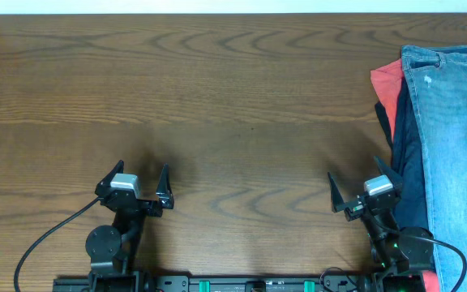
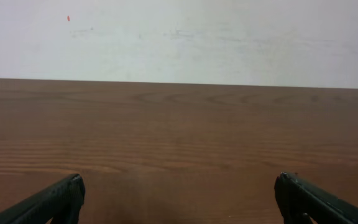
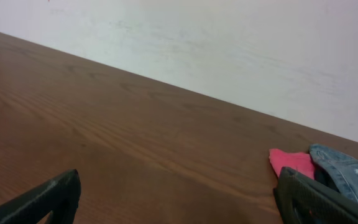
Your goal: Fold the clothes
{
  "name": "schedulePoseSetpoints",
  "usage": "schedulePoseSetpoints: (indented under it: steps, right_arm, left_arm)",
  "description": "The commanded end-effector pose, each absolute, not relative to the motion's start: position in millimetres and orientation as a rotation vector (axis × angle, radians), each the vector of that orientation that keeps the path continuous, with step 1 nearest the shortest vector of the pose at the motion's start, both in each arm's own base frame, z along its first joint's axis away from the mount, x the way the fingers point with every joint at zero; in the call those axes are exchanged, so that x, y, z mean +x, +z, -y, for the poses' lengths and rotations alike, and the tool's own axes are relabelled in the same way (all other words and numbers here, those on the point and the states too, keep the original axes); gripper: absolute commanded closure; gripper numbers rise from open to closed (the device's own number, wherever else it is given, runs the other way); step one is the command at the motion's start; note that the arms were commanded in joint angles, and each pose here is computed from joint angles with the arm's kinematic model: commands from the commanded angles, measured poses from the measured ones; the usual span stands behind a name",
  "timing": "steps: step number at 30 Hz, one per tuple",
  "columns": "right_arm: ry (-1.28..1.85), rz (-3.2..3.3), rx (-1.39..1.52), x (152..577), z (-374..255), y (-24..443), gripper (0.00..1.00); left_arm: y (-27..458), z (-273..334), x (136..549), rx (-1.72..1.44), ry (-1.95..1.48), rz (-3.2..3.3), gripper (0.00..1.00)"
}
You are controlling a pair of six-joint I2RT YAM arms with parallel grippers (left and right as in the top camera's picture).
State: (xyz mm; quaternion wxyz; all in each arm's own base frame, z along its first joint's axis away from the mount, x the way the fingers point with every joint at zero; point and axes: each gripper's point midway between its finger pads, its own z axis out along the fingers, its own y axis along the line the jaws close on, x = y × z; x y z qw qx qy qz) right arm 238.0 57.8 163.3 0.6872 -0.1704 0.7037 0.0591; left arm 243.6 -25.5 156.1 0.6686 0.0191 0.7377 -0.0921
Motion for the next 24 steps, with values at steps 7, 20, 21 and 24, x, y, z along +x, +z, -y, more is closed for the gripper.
schedulePoseSetpoints:
  steps: [7, 20, 21, 24]
  right_arm:
    - [0.203, -1.555, -0.447, 233, -72, 164, 0.01]
    - [0.535, -1.568, -0.322, 222, -92, 175, 0.01]
    - [0.559, -1.560, -0.313, 221, -93, 180, 0.01]
    - [0.573, -1.532, -0.303, 218, -94, 196, 0.01]
  left_arm:
    - [148, 26, 243, 0.044, -0.215, -1.681, 0.02]
    - [163, 45, 239, 0.124, -0.316, -1.642, 0.02]
    - [169, 47, 238, 0.127, -0.328, -1.630, 0.02]
    - [199, 47, 233, 0.095, -0.360, -1.575, 0.02]
